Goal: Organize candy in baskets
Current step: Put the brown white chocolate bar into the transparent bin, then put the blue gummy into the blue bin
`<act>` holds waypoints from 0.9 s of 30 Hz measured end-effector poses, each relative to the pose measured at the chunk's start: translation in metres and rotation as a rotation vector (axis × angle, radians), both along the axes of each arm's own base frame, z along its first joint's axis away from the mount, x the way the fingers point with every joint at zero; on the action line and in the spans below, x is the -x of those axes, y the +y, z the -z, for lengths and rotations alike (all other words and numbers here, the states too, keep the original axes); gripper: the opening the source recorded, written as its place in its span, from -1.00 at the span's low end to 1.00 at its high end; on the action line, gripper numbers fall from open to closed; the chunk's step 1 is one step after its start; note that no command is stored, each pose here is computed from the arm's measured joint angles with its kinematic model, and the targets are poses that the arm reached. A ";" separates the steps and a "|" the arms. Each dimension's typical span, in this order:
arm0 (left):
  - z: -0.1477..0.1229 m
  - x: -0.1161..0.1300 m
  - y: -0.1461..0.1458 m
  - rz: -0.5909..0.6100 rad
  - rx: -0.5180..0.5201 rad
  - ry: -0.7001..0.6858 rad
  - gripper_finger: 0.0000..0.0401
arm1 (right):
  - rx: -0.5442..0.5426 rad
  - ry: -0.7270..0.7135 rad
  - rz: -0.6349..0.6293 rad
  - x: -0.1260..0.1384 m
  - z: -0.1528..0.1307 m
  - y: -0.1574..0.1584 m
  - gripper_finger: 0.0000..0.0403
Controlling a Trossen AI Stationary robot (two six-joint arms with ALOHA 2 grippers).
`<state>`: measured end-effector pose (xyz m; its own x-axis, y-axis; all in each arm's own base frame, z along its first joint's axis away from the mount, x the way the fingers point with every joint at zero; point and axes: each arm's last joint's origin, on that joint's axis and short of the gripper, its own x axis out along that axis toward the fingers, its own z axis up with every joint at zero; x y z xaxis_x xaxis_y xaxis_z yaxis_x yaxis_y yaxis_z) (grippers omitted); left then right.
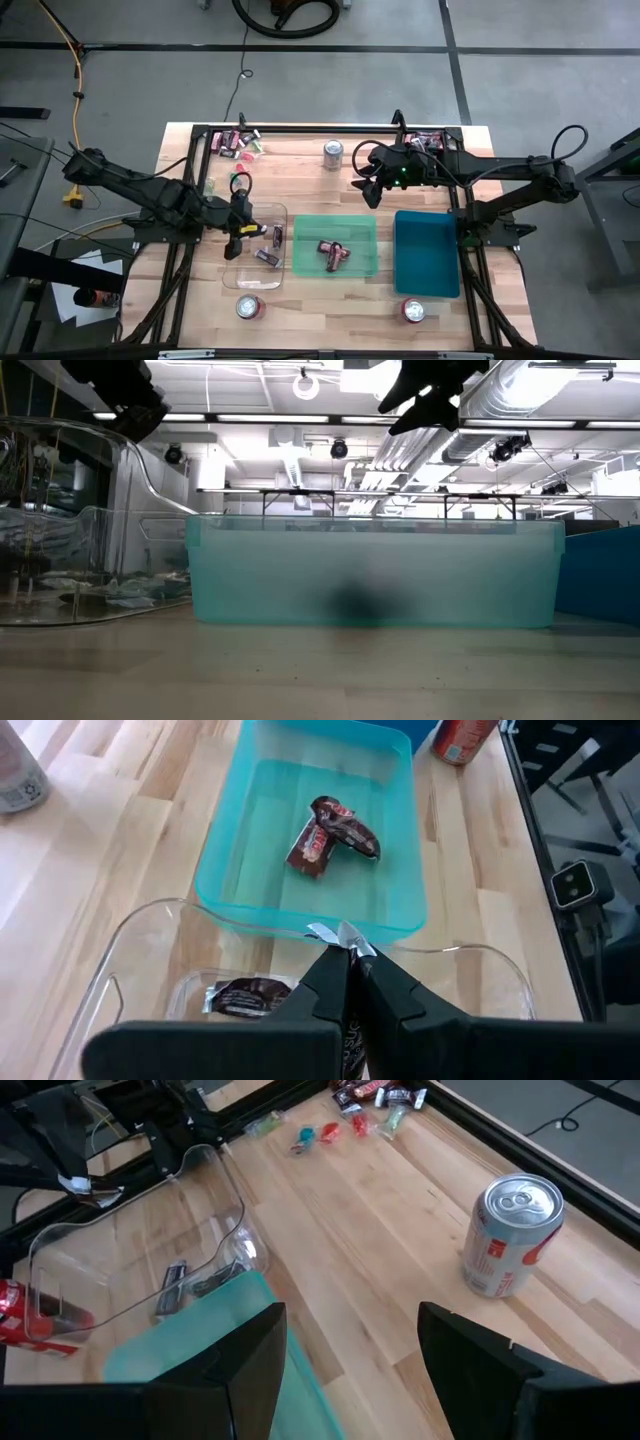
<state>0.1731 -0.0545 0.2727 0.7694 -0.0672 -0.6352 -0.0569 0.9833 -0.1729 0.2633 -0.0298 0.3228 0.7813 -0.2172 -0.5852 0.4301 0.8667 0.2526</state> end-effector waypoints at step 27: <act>-0.076 0.006 0.032 -0.339 -0.109 -0.126 0.08 | -0.010 0.000 -0.012 0.000 0.000 0.000 0.10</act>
